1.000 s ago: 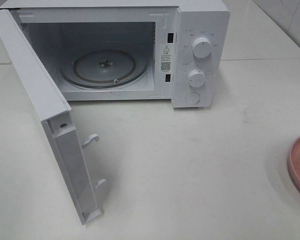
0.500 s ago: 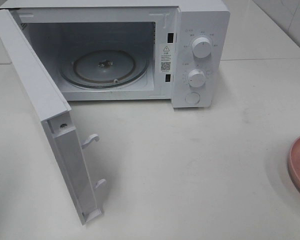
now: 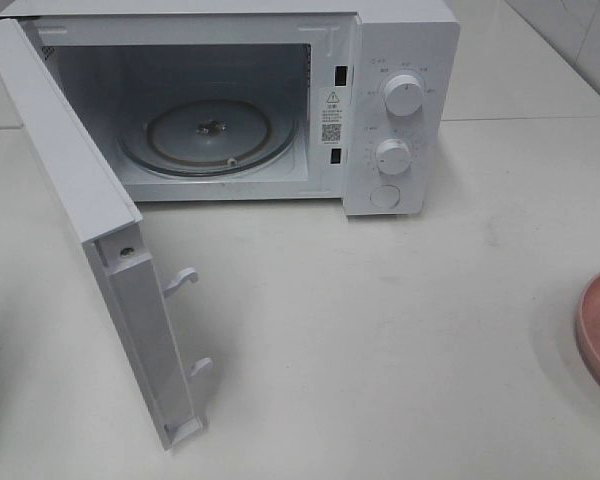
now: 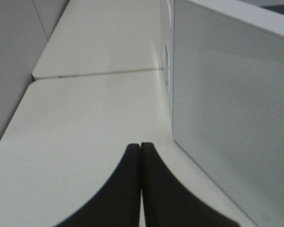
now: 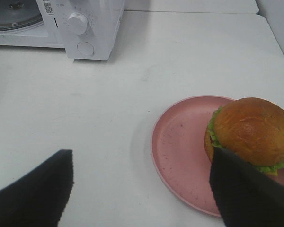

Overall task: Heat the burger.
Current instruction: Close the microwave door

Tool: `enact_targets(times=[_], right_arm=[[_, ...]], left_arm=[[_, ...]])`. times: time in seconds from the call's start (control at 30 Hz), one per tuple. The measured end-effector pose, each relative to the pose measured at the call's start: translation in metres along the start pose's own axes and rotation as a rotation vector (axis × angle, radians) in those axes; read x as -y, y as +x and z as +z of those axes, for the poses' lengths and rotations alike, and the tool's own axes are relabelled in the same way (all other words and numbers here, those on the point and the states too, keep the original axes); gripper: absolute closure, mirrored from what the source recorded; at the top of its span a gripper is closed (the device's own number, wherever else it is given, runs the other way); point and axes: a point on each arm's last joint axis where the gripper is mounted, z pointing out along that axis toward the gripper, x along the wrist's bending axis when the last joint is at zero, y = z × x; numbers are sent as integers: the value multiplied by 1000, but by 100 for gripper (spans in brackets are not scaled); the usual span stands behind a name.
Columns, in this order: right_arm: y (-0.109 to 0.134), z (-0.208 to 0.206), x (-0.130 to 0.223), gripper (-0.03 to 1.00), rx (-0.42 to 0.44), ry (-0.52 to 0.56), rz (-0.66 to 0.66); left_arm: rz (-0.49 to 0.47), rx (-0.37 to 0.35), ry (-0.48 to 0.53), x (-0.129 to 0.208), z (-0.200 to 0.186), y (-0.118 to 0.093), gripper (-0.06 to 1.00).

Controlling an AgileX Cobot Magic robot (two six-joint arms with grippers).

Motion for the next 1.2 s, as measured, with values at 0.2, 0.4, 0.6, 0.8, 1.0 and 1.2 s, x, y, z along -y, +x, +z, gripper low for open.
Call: enact_targets(times=[0.2,0.4,0.6,0.8,1.0,1.2], right_arm=[[0,0,0,20,0,0,0],[0,0,0,20,0,0,0],[0,0,0,20,0,0,0],[0,0,0,20,0,0,0],[0,0,0,20,0,0,0],[0,0,0,20,0,0,0]], left_arm=[[6,-28,-123,6,15,1,94],[8,-3,-118,16,40,-2,94],[9,105,-92,29,61,-13,94],[19,242,-96,32,77,-25,94],[0,356,-119,35,90,-38,94],[-16,430,-92,41,102,-64,94]])
